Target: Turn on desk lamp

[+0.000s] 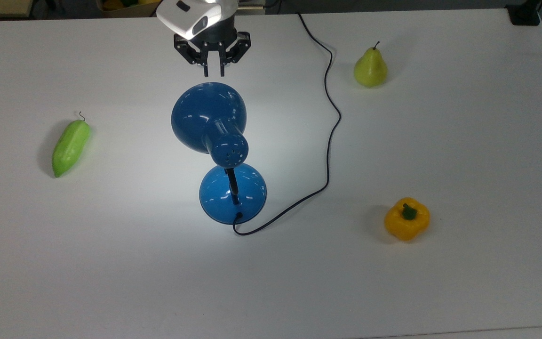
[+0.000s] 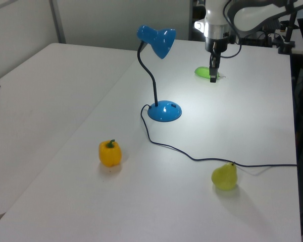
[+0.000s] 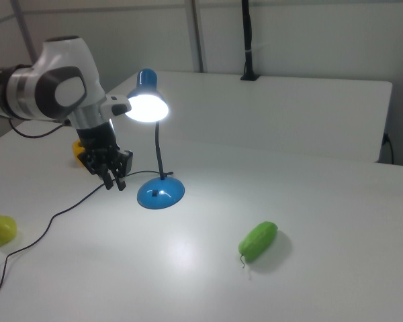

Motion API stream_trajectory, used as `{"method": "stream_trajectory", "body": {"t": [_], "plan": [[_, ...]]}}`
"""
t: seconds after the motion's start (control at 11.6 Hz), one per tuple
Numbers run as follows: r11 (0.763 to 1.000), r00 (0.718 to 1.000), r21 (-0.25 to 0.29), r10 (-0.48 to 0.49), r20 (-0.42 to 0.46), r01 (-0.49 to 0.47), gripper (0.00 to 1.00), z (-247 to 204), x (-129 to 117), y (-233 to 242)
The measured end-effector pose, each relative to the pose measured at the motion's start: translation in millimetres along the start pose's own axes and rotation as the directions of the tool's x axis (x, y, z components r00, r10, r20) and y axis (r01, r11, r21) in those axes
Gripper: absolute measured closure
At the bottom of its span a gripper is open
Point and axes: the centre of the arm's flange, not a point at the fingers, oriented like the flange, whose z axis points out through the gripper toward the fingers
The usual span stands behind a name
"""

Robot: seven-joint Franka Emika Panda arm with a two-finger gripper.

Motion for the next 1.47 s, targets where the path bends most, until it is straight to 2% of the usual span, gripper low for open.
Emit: {"method": "stream_trajectory", "body": {"t": [0.09, 0.43, 0.6, 0.86, 1.21, 1.47], "plan": [[1.0, 1.0, 0.003, 0.003, 0.011, -0.003, 0.59, -9.9, -6.0, 0.1], [0.997, 0.998, 0.071, 0.031, 0.053, -0.034, 0.0, -82.6, -30.9, 1.2], [0.993, 0.995, 0.096, 0.057, 0.076, -0.064, 0.0, -113.6, -40.5, 0.7], [0.983, 0.986, 0.104, 0.145, 0.086, -0.154, 0.0, -149.0, -48.1, 1.1], [0.973, 0.979, 0.119, 0.189, 0.079, -0.198, 0.0, -163.1, -49.7, 3.9], [0.965, 0.974, 0.15, 0.223, -0.035, -0.216, 0.0, -169.6, -36.6, 24.3]]}}
